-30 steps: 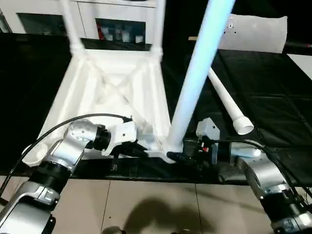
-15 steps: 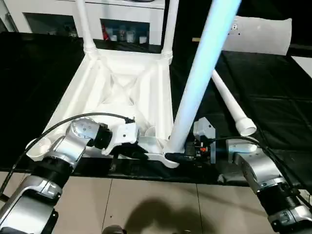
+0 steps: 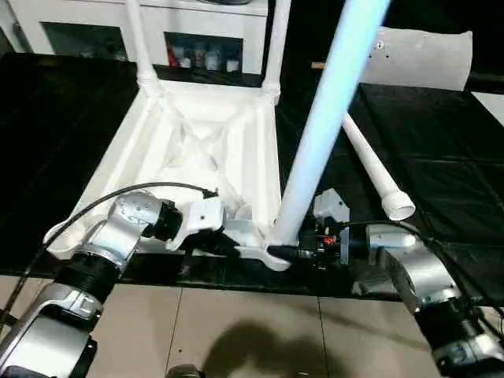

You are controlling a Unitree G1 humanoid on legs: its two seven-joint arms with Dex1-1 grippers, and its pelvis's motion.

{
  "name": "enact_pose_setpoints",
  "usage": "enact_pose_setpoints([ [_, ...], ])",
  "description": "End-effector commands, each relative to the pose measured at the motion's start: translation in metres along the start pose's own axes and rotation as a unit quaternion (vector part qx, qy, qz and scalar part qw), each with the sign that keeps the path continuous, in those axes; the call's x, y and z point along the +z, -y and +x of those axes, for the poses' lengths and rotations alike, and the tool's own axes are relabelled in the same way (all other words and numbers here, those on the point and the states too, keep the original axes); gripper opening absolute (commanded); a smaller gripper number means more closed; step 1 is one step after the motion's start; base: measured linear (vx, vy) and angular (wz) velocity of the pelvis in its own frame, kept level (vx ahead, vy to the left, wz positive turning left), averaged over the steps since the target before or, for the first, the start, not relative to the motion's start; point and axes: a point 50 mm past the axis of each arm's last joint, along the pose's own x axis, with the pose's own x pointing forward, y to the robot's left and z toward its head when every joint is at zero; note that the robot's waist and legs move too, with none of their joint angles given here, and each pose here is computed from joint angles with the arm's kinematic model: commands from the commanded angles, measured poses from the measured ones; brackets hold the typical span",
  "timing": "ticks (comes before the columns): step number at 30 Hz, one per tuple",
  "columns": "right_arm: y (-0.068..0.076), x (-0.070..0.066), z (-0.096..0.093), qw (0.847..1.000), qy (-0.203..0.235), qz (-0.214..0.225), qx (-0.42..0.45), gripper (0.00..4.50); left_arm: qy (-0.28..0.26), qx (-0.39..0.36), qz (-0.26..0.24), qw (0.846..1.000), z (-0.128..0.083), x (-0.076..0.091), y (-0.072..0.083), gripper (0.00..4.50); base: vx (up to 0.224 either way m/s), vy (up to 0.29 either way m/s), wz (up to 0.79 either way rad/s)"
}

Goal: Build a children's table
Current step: Rotate leg to tighten

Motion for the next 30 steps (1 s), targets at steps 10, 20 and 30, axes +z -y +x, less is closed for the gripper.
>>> enact_pose_setpoints([
  [10, -0.006, -0.013, 0.069, 0.958, 0.038, 0.155, -0.237, 2.69, 0.088, 0.183, -0.107, 0.973, 0.053, 0.039, -0.001, 0.00, -0.010, 0.000, -0.01],
  [20, -0.007, 0.002, 0.088, 0.951, 0.040, 0.139, -0.272, 3.39, 0.057, 0.216, -0.087, 0.971, 0.062, 0.043, -0.002, 0.00, 0.000, 0.000, 0.00],
  [30, 0.007, 0.003, 0.060, 0.950, 0.069, 0.116, -0.282, 4.29, 0.007, 0.207, -0.084, 0.975, 0.039, 0.016, -0.002, 0.00, 0.000, 0.000, 0.00],
])
